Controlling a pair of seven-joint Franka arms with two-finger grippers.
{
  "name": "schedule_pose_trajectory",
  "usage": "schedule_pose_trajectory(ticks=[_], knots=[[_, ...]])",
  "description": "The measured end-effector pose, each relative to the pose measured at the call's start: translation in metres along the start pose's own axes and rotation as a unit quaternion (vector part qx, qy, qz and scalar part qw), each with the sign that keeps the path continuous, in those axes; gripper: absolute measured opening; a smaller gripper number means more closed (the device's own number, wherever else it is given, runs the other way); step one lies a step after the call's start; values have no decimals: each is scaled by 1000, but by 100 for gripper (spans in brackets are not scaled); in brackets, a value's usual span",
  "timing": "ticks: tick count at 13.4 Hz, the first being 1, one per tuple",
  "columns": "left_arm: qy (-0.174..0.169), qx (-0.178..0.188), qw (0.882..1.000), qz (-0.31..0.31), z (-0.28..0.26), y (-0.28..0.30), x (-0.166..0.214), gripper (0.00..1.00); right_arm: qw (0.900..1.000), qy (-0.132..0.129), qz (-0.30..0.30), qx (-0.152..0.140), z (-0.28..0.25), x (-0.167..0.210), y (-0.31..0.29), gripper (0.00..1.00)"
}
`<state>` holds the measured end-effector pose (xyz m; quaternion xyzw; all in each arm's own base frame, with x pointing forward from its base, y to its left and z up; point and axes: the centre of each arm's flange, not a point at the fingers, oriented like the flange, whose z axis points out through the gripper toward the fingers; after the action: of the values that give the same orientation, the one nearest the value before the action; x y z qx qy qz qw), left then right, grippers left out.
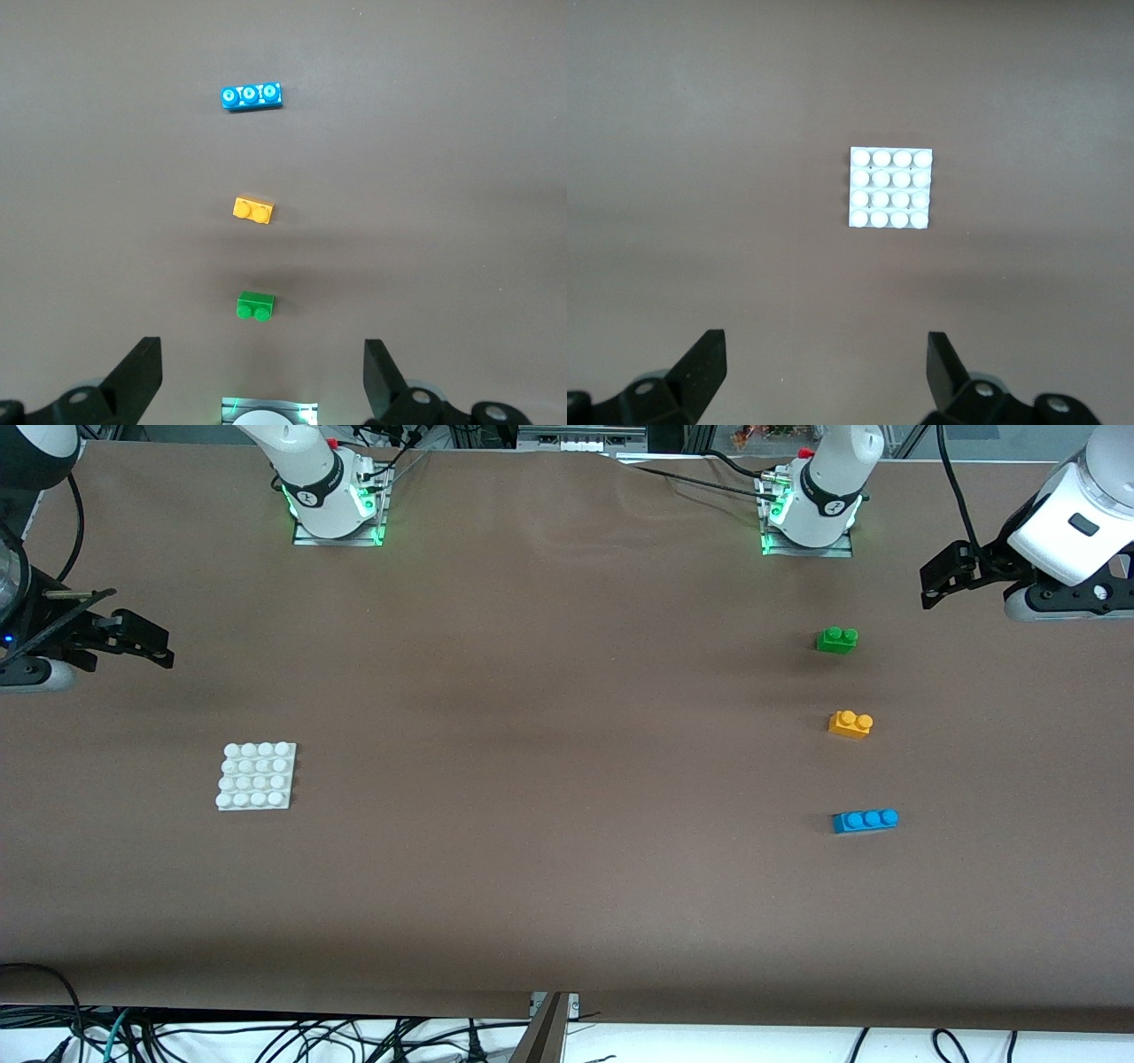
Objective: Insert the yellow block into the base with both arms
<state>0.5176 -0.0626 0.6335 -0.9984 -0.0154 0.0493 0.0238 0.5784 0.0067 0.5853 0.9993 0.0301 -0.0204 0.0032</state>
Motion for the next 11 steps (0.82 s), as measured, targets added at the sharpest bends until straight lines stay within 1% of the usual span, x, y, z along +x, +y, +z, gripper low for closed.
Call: schedule_pose_trajectory(ticks=[11], knots=[[2, -1, 1000, 2, 5, 2, 6, 100, 1000, 0, 0, 0, 0, 0, 0, 100]])
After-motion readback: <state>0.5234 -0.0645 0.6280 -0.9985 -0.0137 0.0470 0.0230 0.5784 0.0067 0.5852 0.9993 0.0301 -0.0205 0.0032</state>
